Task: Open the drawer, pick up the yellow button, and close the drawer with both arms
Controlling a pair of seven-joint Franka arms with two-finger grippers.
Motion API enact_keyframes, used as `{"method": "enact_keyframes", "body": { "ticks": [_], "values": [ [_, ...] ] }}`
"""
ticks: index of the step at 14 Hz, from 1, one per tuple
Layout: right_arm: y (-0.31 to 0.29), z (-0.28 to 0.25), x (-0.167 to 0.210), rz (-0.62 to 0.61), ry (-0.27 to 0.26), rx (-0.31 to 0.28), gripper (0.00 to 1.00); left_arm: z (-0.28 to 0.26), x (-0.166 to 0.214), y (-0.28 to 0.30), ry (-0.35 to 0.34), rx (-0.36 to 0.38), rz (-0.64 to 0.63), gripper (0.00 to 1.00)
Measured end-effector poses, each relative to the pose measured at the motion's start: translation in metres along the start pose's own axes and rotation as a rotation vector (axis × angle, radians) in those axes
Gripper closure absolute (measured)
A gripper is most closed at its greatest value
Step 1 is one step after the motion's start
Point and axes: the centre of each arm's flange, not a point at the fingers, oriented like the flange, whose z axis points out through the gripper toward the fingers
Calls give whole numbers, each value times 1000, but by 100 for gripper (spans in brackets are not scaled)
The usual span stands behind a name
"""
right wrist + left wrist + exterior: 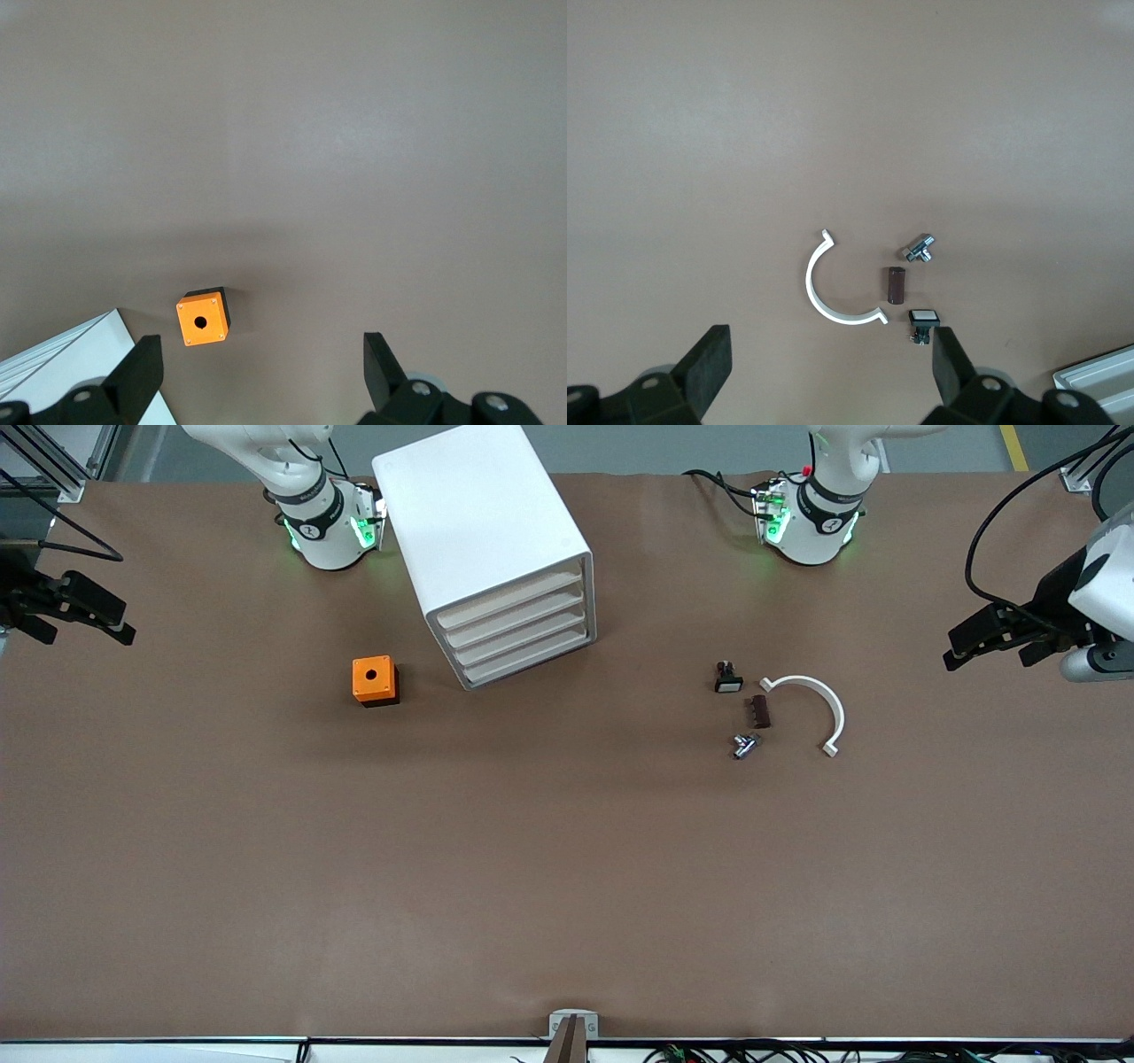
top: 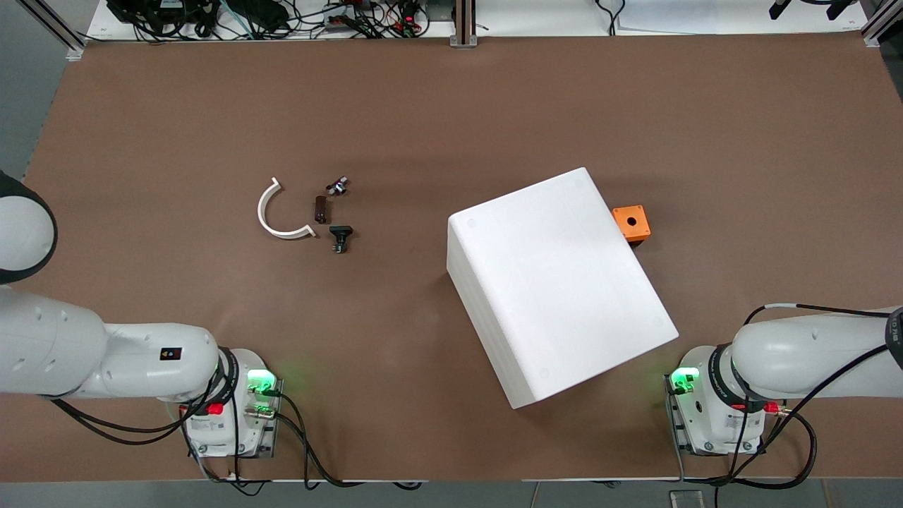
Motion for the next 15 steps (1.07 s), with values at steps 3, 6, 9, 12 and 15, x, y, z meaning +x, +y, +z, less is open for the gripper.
{"method": "enact_keyframes", "body": {
  "ticks": [3, 6, 9, 12, 15],
  "values": [
    [0, 0, 0, 0, 0, 0, 0, 0, 0, 0, 0, 0, 0, 0],
    [0, 0, 0, 0, 0, 0, 0, 1, 0, -1, -2, 0, -1, 0],
    [-3, 0, 0, -6, -1, 0, 0, 6, 4, -5, -11, 1, -10, 0],
    [-9, 0, 0, -18, -1, 0, 0, 15, 9, -9, -30, 2, -17, 0],
    [-11, 1, 0, -22, -1, 0, 0, 29, 15, -9, -55, 4, -18, 0]
  ]
}}
